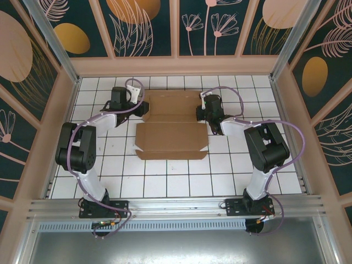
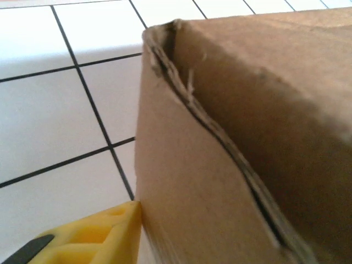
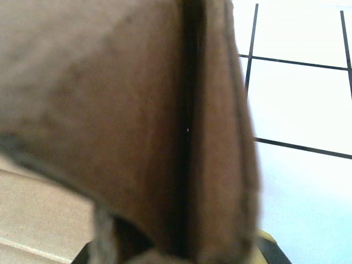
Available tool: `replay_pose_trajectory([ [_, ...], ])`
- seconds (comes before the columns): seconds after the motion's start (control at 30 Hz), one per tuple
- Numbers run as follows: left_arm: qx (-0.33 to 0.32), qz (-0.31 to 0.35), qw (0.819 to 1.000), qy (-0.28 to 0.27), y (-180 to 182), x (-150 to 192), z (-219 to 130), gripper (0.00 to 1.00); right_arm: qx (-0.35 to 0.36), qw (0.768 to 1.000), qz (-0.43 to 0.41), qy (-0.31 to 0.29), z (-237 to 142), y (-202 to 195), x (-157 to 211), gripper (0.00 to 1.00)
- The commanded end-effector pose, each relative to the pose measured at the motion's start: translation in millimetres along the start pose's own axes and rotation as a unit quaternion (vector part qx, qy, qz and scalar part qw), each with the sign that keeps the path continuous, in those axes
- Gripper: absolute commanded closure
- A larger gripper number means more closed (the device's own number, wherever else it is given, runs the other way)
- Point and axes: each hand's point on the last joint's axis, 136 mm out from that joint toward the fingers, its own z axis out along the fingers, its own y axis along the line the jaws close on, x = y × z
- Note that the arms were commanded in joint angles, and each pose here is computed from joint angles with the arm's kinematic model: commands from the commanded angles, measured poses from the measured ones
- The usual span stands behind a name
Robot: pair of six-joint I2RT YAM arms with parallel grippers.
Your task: Fold the paper box
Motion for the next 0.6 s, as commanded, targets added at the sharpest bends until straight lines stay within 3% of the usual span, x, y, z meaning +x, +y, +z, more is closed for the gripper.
replay_pose_trajectory([
  [0.0, -0.017, 0.016, 1.0, -0.02, 6, -12, 5, 0.69, -0.018, 0.996, -0.02, 0.084, -1, 8, 51, 1.0],
  [0.1, -0.049, 0.012, 0.999, -0.019, 14, -8, 6, 0.81, -0.011, 0.996, -0.02, 0.084, -2, 5, 51, 1.0],
  [0.37, -0.147, -0.01, 0.989, -0.017, 35, 1, 0, 1.0, 0.013, 0.997, -0.007, 0.07, -8, -1, 44, 1.0],
  [0.57, -0.216, -0.057, 0.975, -0.016, 52, 13, -9, 1.0, 0.044, 0.998, 0.025, 0.05, -17, -7, 31, 1.0],
])
